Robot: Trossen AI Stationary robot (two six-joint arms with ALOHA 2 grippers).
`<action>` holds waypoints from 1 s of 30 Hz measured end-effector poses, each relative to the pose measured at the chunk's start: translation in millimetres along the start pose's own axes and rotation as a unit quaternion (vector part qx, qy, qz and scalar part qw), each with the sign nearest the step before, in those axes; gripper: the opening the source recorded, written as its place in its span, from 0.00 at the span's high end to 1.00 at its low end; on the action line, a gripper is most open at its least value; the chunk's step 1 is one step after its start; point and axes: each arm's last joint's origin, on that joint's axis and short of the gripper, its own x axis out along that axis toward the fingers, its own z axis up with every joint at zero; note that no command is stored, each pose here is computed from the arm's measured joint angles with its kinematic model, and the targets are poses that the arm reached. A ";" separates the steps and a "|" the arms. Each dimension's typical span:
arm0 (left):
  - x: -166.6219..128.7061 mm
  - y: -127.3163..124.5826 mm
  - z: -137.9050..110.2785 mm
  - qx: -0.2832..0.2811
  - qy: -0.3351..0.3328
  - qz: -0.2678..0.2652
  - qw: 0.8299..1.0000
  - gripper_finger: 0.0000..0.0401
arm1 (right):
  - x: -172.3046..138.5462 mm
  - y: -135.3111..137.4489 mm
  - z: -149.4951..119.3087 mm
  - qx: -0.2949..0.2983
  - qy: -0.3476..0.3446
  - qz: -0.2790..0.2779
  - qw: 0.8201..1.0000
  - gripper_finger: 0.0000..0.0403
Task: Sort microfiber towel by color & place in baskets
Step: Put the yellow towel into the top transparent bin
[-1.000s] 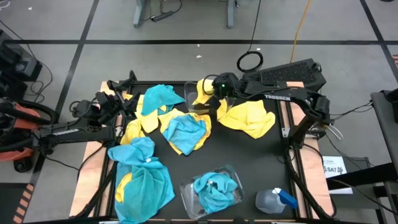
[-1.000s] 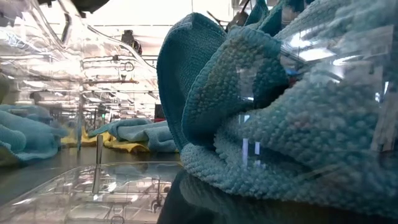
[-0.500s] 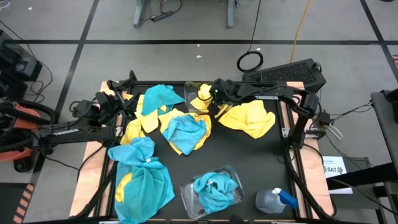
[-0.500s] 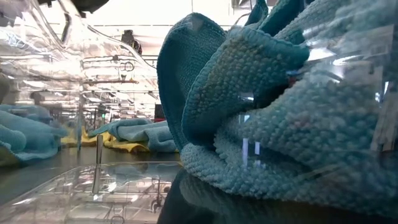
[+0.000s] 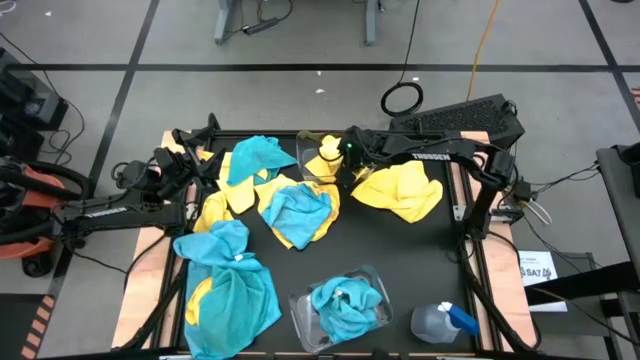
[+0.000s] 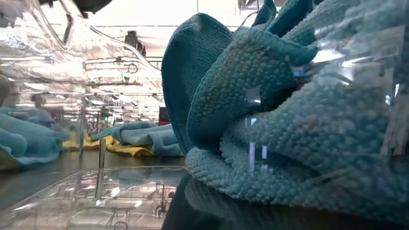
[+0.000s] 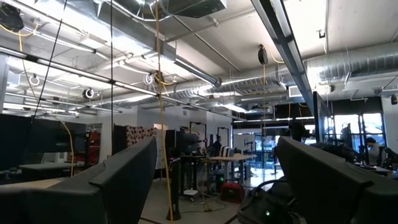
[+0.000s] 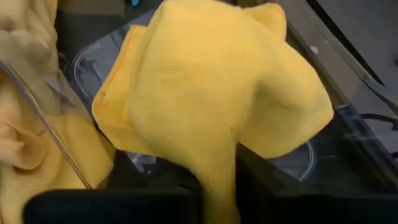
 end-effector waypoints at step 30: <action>0.0 0.0 0.0 0.000 0.000 0.000 1.000 0.16 | -163.9 5.3 1.0 -0.022 -0.147 0.049 0.988 0.57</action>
